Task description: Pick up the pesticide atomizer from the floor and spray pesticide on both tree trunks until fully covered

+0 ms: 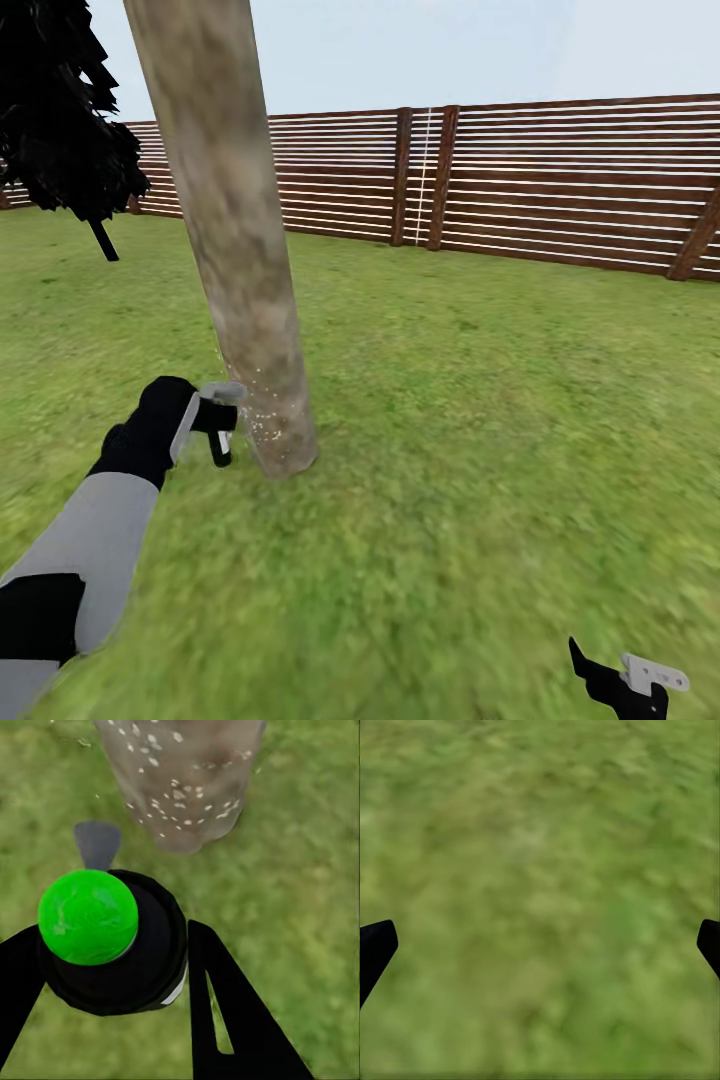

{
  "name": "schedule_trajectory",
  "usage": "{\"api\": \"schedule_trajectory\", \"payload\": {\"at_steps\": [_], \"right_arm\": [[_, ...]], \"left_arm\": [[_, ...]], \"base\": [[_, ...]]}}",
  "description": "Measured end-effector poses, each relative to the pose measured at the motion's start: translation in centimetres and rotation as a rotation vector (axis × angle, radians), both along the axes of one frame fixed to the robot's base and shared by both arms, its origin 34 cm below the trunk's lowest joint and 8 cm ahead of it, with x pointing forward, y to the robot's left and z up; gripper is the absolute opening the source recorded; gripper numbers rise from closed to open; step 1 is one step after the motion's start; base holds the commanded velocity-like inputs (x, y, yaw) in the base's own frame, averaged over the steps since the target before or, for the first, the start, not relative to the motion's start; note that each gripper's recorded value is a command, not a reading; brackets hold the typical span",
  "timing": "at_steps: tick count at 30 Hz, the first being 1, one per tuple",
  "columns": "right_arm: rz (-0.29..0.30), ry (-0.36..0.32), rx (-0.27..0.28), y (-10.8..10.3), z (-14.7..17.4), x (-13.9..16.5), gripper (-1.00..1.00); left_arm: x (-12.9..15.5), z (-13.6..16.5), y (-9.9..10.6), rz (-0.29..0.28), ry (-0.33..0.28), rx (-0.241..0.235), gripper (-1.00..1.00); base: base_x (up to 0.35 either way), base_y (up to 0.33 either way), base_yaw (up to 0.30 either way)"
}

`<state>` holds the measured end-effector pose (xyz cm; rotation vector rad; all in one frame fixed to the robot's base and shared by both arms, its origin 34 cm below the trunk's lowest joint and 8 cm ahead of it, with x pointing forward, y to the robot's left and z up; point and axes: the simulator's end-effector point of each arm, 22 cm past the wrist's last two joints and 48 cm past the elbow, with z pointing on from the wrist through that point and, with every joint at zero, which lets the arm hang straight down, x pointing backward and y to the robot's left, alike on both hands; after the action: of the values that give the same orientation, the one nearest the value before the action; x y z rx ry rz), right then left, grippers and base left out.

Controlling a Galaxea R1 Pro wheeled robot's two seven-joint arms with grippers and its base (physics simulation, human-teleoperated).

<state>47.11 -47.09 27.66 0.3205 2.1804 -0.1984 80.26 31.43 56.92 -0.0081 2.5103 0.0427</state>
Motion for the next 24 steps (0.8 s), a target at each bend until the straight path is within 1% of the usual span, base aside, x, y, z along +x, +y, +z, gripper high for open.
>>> {"api": "schedule_trajectory", "payload": {"at_steps": [1,3,4,5,6,7,8,9,11,12,13,14,15,16,17,19,21,23,24], "right_arm": [[0.0,0.0,0.0,0.0,0.0,0.0,1.0],[-0.001,0.0,0.0,0.0,0.0,0.0,1.0],[0.0,0.0,0.0,0.0,0.0,0.0,1.0],[0.0,0.0,0.0,0.0,0.0,0.0,1.0],[0.0,0.0,0.0,0.0,0.0,0.0,1.0],[0.0,0.0,0.0,0.0,0.0,0.0,1.0],[0.0,0.0,0.0,0.0,0.0,0.0,1.0],[0.0,0.0,0.0,0.0,0.0,0.0,1.0],[0.0,0.0,0.0,0.0,0.0,0.0,1.0],[0.0,0.0,0.0,0.0,0.0,0.0,1.0],[0.0,0.0,0.0,0.0,0.0,0.0,1.0],[-0.001,0.001,0.001,0.0,0.0,0.0,1.0],[0.0,0.015,0.015,0.5,-0.6,-0.5,1.0],[-0.002,0.018,0.018,0.6,-0.7,-0.7,1.0],[-0.002,0.02,0.019,0.7,-0.8,-0.7,1.0],[-0.002,0.021,0.021,0.7,-0.8,-0.8,1.0],[-0.002,0.022,0.021,0.7,-0.8,-0.8,1.0],[-0.003,0.022,0.022,0.7,-0.9,-0.8,1.0],[-0.003,0.022,0.022,0.7,-0.8,-0.8,1.0]], "left_arm": [[0.1,0.2,0.3,0.003,-0.003,-0.002,-1.0],[0.2,0.1,-1.1,-0.011,-0.003,-0.026,-1.0],[0.2,0.0,-2.5,-0.027,-0.002,-0.041,-1.0],[0.3,0.0,-5.1,-0.055,-0.001,-0.061,-1.0],[0.7,0.5,-6.8,-0.072,-0.008,-0.088,-1.0],[1.0,0.8,-7.2,-0.078,-0.009,-0.078,-1.0],[1.1,1.0,-7.5,-0.081,-0.009,-0.08,-1.0],[1.3,1.3,-7.5,-0.082,-0.01,-0.078,-1.0],[1.5,1.6,-6.5,-0.07,-0.013,-0.066,-1.0],[1.5,1.6,-5.5,-0.059,-0.012,-0.054,-1.0],[1.5,1.5,-4.1,-0.045,-0.011,-0.041,-1.0],[1.0,0.9,-1.1,-0.008,0.003,-0.036,-1.0],[0.0,-0.9,1.6,0.017,0.048,0.022,-1.0],[-0.4,-1.7,0.8,0.015,0.065,-0.017,-1.0],[-0.6,-2.3,0.8,0.015,0.076,-0.01,-1.0],[-1.7,-4.2,0.5,0.014,0.107,-0.012,-1.0],[-3.4,-7.0,0.4,0.011,0.143,-0.013,-1.0],[-4.1,-8.8,-0.5,-0.003,0.128,-0.019,-1.0],[-4.1,-9.3,-1.1,-0.014,0.104,-0.021,-1.0]], "base": [[0.0,0.0,0.0],[0.0,0.0,0.0],[0.0,0.0,0.0],[0.0,0.0,0.0],[0.0,0.0,0.0],[0.0,0.0,0.0],[0.0,0.0,0.0],[0.0,0.0,0.0],[0.0,0.0,0.0],[0.0,0.0,0.0],[0.0,0.0,0.0],[0.0,0.0,0.0],[0.0,0.0,0.0],[0.0,0.0,0.0],[0.0,0.0,0.0],[0.0,0.0,0.0],[0.0,0.0,0.0],[0.0,0.0,0.0],[0.0,0.0,0.0]]}}
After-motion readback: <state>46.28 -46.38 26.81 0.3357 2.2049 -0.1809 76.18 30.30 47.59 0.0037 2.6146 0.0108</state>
